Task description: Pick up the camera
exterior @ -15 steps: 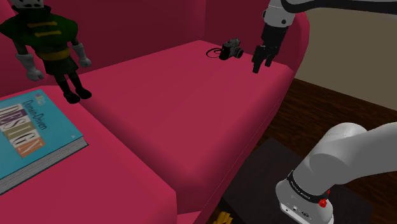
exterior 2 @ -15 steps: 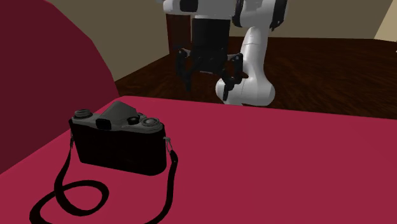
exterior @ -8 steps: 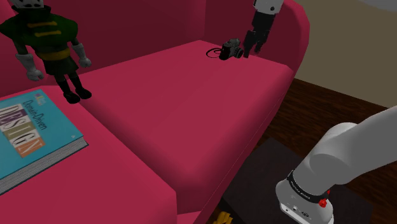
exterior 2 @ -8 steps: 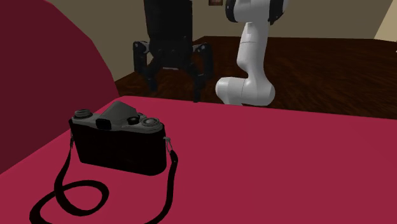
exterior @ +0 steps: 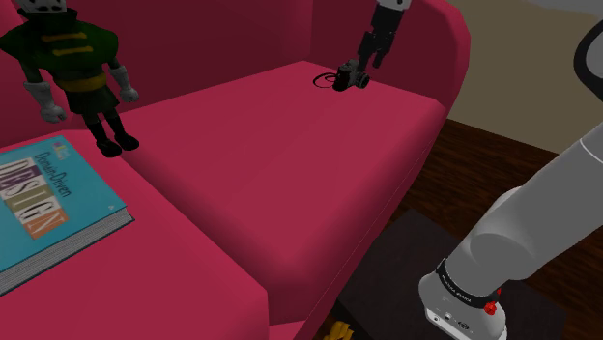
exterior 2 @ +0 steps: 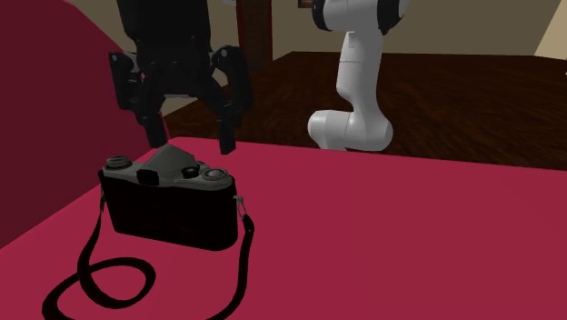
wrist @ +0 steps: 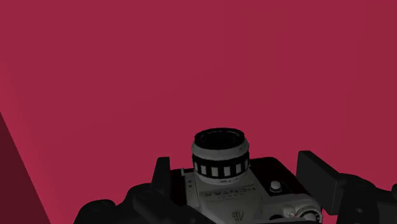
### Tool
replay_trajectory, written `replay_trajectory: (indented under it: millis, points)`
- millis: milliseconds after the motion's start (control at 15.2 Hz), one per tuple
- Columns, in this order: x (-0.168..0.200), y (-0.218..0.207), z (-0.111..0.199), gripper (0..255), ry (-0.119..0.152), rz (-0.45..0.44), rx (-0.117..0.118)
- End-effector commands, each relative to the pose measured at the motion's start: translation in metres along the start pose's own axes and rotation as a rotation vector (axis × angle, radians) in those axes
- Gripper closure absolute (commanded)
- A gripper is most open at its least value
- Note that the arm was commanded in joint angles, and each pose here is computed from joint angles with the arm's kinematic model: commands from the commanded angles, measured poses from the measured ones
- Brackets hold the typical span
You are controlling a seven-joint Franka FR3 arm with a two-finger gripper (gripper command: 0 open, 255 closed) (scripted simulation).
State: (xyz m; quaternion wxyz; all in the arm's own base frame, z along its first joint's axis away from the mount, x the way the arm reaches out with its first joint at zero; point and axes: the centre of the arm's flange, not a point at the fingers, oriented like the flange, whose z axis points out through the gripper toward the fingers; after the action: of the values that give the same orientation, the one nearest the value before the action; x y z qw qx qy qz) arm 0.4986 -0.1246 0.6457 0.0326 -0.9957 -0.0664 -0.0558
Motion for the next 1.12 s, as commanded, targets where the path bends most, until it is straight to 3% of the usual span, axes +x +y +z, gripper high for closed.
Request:
replay_trajectory:
  millis: [0,396,462,1056]
  points:
    - [0.002,0.003,0.008,0,0.002,-0.002,0.001]
    - [0.0,0.004,0.032,0,0.002,-0.002,0.001]
    - [0.0,0.005,0.032,255,0.002,-0.002,0.001]
    - [0.0,0.004,0.032,255,0.002,-0.002,0.001]
